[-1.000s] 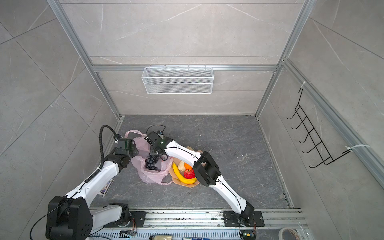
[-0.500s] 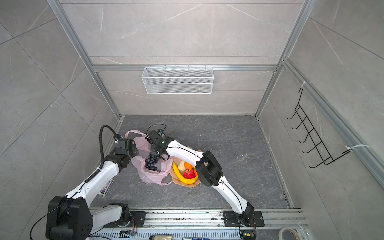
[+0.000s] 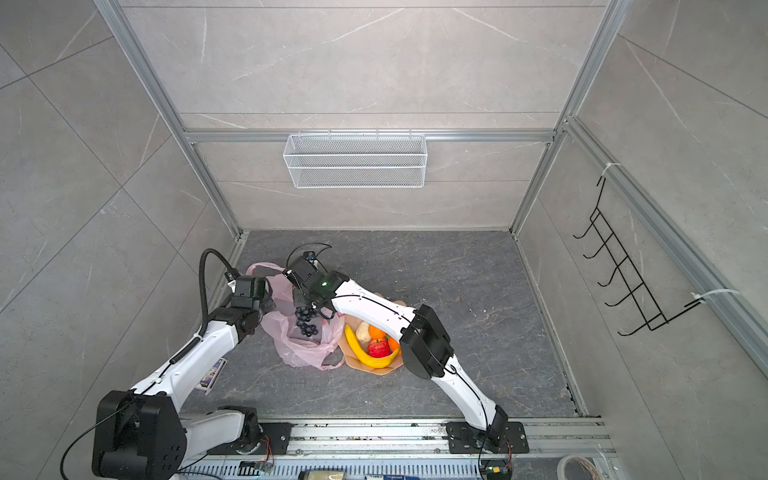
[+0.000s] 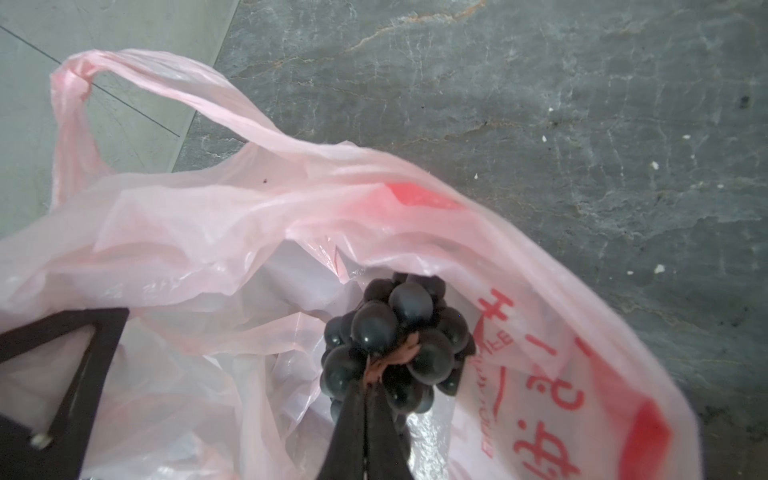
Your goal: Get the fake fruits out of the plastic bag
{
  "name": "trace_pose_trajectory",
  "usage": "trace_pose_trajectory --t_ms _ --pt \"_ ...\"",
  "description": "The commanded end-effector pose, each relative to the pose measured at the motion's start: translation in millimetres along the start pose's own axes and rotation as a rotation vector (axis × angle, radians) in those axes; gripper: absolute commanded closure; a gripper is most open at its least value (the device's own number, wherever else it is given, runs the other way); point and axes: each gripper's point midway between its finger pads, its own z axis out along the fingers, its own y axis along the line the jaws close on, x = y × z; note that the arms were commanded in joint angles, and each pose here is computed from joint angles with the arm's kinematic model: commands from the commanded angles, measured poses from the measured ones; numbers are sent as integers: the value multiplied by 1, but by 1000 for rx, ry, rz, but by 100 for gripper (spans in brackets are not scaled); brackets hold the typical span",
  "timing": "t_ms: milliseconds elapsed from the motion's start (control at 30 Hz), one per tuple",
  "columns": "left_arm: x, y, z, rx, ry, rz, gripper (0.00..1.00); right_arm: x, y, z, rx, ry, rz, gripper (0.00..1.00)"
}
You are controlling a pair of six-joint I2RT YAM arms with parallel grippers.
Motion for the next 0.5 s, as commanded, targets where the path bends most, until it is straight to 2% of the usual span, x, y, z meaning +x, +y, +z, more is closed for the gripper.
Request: trace_pose_trajectory --t_ms 0,233,467 --pt "-21 2 -2 -38 -44 -38 100 -22 11 -33 -41 -65 -38 100" --pt "-39 -2 8 -55 -35 -87 100 -37 21 -61 -102 -111 -69 100" --pt "-58 -18 22 -52 -36 -84 100 -55 26 -92 -130 -163 -100 100"
